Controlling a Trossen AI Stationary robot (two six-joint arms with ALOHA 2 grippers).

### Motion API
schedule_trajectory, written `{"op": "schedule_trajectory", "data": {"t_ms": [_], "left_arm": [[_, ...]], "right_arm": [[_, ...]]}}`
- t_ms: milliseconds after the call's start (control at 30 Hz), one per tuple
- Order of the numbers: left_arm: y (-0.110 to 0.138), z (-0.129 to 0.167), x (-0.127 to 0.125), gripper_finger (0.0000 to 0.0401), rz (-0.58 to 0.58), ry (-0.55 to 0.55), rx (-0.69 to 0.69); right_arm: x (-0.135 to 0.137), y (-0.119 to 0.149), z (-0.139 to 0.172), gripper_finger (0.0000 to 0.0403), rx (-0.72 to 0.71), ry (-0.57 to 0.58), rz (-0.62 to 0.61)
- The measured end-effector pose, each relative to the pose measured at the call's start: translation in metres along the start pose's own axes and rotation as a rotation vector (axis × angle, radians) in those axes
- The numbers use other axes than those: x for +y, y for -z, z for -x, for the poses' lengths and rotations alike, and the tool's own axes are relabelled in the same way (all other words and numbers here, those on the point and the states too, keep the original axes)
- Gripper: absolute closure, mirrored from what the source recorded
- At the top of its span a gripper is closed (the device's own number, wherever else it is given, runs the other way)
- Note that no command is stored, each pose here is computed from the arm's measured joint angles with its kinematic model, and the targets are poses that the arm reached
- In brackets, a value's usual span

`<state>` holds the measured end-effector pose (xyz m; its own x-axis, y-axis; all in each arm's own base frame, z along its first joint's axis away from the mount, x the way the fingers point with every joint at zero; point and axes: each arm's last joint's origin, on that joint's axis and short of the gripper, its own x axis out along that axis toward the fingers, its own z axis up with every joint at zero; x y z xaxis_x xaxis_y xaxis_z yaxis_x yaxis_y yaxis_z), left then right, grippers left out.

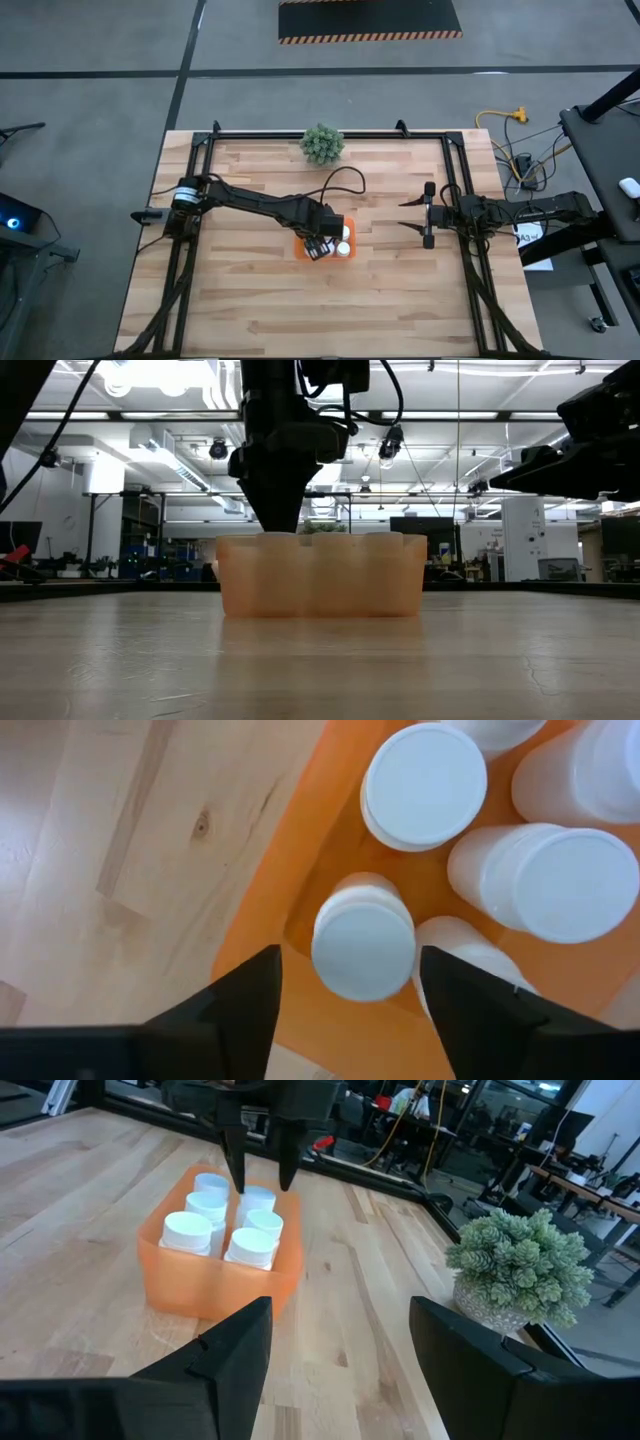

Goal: Pick and place pill bottles into a basket
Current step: Put the white medicine bottle into the orange bin, then return to Home Position

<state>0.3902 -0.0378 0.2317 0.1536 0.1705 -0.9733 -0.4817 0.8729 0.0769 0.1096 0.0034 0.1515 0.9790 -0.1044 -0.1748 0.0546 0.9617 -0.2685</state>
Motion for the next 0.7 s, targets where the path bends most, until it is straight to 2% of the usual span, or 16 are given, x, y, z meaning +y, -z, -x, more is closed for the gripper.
{"op": "schedule_trajectory", "data": {"t_ms": [367, 467, 600, 700], "left_arm": [[-0.001, 0.003, 0.001, 0.0174, -0.01, -0.007, -0.014], [0.0, 0.01, 0.002, 0.0174, -0.056, 0.001, -0.032], [0.0, 0.018, 0.001, 0.0173, -0.19, 0.018, -0.079], [-0.003, 0.019, -0.002, 0.0173, -0.195, 0.041, -0.12]], "right_arm": [[0.0, 0.0, 0.0, 0.0177, 0.0, 0.0, 0.0], [0.0, 0.0, 0.0, 0.0177, 0.0, 0.0, 0.0], [0.0, 0.0, 0.0, 0.0177, 0.0, 0.0, 0.0], [0.0, 0.0, 0.0, 0.0177, 0.0, 0.0, 0.0]]}}
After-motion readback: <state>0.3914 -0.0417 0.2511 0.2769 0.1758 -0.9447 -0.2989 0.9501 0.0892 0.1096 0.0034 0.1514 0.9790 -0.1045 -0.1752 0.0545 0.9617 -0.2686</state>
